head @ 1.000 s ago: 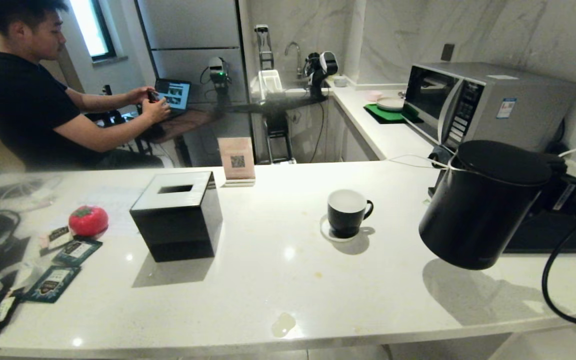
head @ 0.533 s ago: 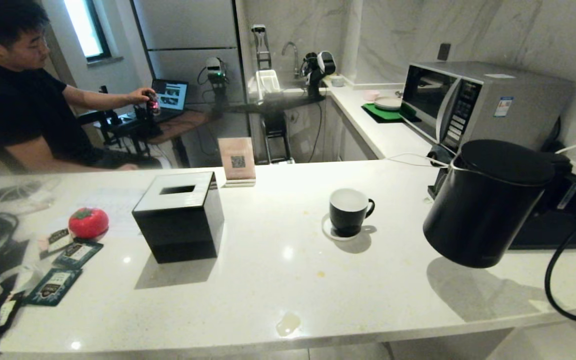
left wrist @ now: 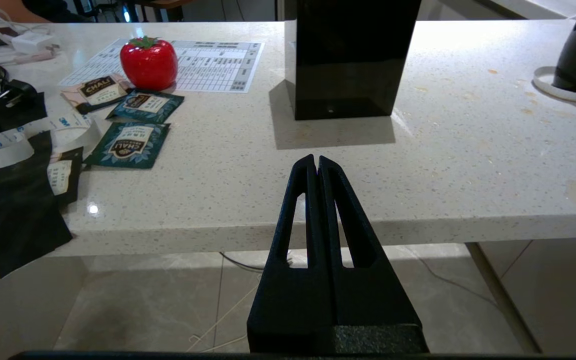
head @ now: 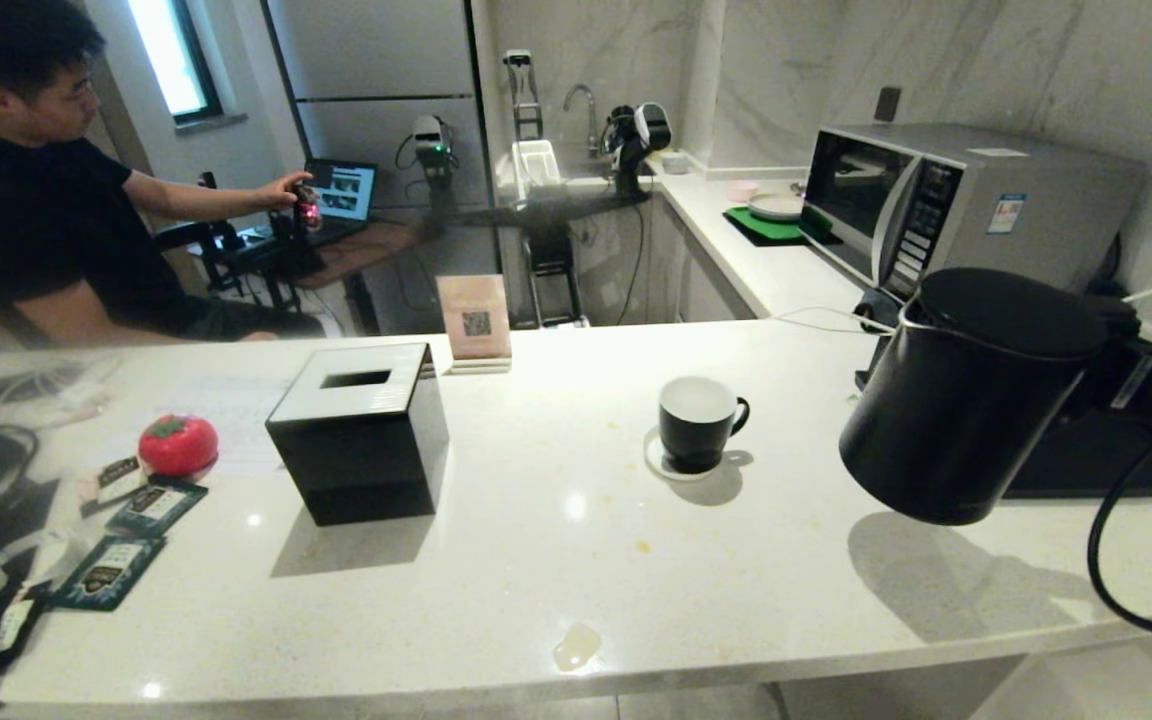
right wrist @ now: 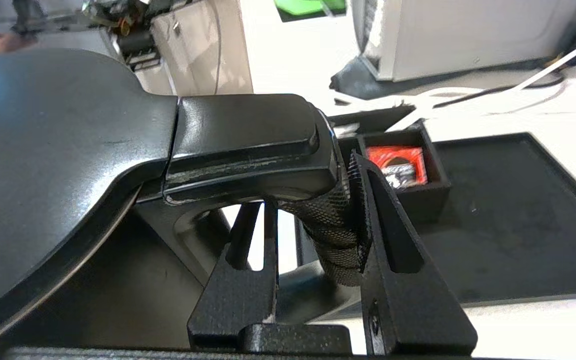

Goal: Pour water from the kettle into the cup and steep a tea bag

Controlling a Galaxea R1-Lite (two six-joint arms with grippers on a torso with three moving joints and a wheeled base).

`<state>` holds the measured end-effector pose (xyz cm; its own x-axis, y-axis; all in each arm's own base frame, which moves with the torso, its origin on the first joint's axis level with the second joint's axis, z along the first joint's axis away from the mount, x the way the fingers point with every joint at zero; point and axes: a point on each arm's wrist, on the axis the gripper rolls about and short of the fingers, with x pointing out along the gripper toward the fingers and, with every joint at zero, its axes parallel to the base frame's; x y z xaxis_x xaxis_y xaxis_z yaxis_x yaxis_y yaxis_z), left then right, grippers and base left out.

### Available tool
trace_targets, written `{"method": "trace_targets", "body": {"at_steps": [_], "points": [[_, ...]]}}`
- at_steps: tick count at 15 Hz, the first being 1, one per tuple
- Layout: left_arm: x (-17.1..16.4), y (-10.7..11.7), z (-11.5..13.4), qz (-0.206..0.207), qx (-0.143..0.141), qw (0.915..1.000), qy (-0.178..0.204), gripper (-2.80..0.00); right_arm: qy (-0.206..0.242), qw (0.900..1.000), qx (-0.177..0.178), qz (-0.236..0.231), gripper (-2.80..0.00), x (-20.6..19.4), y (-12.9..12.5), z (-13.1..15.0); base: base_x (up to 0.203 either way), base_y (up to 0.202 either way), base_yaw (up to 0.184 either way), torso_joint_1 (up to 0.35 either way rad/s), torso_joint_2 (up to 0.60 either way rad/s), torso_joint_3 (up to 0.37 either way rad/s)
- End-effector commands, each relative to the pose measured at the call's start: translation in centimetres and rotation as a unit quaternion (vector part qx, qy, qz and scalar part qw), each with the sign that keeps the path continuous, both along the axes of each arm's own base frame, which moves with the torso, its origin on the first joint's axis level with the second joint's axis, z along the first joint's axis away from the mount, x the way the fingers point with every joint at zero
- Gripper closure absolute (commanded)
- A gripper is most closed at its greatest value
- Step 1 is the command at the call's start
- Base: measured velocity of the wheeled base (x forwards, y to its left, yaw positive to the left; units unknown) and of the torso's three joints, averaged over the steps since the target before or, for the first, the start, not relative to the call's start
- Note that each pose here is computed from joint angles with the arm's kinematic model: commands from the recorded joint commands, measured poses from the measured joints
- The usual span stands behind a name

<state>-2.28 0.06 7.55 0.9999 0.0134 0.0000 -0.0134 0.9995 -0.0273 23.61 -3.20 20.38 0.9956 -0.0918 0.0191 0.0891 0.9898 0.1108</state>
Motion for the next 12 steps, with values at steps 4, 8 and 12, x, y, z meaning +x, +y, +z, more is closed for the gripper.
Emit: {"method": "trace_targets", "body": {"at_steps": [4,8,12], "points": [[0.0,0.0,0.0,0.0,0.0,1.0,0.001,0.0,-0.004,1.0,-0.001,0.0,0.0,0.3,0.0,0.2,0.0,0.0,0.0,0.0,0.0,0.0],[0.0,0.0,0.0,0.0,0.0,1.0,0.001,0.0,0.009,1.0,-0.004,-0.001,0.0,1.2,-0.2,1.1,0.0,0.0,0.0,0.0,0.0,0.0],[0.0,0.0,0.0,0.0,0.0,1.0,0.001,0.0,0.025,0.999,-0.034,-0.001,0.0,2.7,-0.4,1.2,0.0,0.0,0.0,0.0,0.0,0.0]]}}
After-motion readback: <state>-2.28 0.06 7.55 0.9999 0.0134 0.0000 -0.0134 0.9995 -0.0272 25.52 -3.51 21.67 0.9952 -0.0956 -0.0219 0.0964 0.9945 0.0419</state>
